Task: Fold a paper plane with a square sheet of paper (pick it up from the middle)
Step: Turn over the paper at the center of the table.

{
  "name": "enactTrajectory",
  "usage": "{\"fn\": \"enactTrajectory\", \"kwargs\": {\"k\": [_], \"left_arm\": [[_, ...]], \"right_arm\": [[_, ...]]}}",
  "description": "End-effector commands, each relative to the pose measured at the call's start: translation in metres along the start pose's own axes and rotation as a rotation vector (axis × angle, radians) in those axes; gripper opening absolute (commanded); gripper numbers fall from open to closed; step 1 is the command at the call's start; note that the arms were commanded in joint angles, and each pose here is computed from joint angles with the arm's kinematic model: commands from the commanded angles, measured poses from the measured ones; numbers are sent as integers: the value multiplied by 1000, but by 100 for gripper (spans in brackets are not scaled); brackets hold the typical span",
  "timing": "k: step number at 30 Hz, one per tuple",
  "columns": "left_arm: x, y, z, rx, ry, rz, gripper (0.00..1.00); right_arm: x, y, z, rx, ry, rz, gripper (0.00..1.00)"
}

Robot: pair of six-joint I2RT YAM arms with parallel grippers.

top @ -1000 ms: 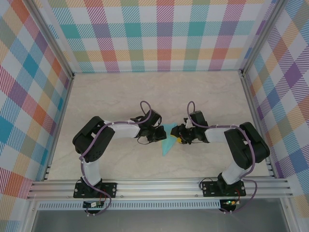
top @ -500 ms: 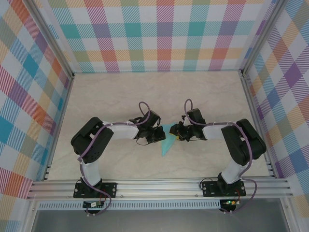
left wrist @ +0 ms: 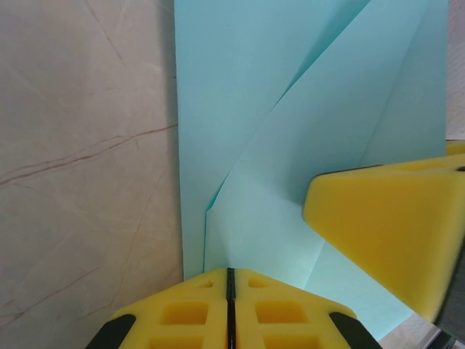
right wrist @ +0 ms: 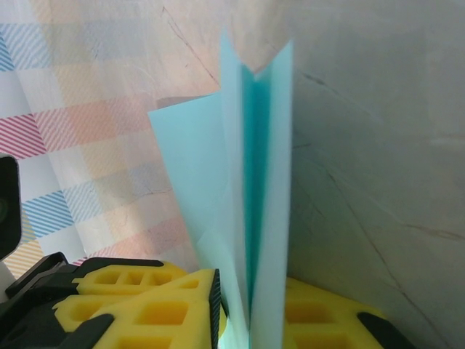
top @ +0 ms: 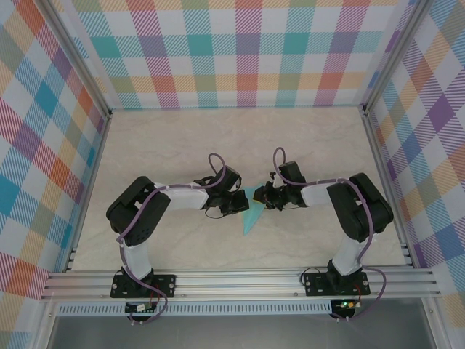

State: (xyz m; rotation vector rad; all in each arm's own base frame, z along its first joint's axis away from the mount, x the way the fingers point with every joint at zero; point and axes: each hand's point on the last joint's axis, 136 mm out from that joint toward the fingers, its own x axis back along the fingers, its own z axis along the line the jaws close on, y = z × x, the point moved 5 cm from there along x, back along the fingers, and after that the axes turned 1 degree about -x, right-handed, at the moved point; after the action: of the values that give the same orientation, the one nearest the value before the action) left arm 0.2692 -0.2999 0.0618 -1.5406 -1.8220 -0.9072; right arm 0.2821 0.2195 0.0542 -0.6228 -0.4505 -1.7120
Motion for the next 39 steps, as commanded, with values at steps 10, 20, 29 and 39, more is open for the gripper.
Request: {"fn": "enactTrajectory", "kwargs": {"k": [10, 20, 29, 39], "left_arm": [[41, 6, -12, -21, -56, -117, 14], [111, 9, 3, -39, 95, -360, 20], [149, 1, 43, 78, 260, -521, 20], [179, -10, 65, 136, 313, -625, 23]], "right_arm": [[13, 4, 24, 123, -27, -11, 5], [104, 2, 37, 272, -663, -196, 9], [110, 1, 42, 313, -1221, -217, 5], [-13, -13, 51, 391, -1350, 2, 10]]}}
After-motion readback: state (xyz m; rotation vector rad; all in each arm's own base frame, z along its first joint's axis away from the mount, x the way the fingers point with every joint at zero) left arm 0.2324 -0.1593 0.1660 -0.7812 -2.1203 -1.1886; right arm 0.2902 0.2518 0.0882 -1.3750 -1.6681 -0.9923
